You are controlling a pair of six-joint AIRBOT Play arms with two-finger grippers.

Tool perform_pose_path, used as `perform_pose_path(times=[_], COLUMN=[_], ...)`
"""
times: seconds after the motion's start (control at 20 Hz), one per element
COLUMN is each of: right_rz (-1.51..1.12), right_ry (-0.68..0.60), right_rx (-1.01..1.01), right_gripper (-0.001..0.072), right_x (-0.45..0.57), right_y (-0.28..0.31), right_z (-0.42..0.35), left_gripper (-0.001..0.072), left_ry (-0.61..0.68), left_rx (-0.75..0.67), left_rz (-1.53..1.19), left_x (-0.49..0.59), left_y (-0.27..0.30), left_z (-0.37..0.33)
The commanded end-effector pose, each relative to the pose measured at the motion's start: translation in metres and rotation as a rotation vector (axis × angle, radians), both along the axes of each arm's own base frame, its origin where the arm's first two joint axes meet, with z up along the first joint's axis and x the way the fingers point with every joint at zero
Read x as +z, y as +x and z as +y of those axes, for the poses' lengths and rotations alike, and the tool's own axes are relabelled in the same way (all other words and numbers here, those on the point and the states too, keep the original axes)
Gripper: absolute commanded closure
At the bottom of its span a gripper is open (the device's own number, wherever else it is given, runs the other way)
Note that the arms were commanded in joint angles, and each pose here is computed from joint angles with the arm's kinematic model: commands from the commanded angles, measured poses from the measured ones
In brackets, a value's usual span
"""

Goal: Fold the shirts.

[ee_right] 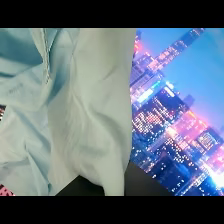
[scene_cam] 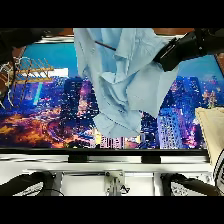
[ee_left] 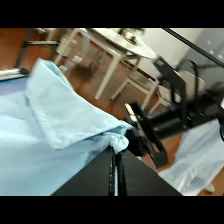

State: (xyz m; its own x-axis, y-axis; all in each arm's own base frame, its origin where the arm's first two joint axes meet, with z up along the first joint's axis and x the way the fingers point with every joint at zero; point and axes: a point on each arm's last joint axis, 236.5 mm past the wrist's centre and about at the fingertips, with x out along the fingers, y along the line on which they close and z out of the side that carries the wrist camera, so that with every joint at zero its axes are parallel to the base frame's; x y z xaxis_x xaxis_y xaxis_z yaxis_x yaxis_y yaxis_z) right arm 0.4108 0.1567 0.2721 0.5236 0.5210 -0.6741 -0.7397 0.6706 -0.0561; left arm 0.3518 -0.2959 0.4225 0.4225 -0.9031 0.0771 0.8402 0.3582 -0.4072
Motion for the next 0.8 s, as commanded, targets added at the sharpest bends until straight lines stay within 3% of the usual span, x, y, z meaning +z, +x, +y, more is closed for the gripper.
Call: perform_pose_path(times=[0.0, 0.25, 0.5, 0.55, 0.65, 0.75], right_rz=[-0.031, -0.050, -0.042, -0.044, -0.054, -0.086], right_ry=[0.083, 0.137, 0.260, 0.265, 0.263, 0.252], right_rx=[-0.091, -0.138, -0.055, -0.052, -0.057, -0.107], right_gripper=[0.0652, 0.0652, 0.0652, 0.0652, 0.0652, 0.0652], right_x=[0.015, 0.030, 0.054, 0.056, 0.059, 0.062], right_y=[0.016, 0.016, -0.006, -0.007, -0.008, 0.000], right_z=[0.000, 0.000, 0.027, 0.027, 0.026, 0.017], left_gripper=[0.0652, 0.0652, 0.0642, 0.0570, 0.0212, 0.0169], left_ry=[0.140, 0.402, 0.355, 0.348, 0.340, 0.337], left_rx=[-0.031, 0.210, 0.314, 0.317, 0.323, 0.331], left_rz=[-0.056, 0.042, 0.026, 0.020, 0.014, 0.011], left_x=[-0.024, -0.086, -0.078, -0.077, -0.074, -0.071], left_y=[-0.019, 0.034, 0.063, 0.064, 0.065, 0.065], left_z=[-0.034, 0.011, 0.028, 0.027, 0.027, 0.031])
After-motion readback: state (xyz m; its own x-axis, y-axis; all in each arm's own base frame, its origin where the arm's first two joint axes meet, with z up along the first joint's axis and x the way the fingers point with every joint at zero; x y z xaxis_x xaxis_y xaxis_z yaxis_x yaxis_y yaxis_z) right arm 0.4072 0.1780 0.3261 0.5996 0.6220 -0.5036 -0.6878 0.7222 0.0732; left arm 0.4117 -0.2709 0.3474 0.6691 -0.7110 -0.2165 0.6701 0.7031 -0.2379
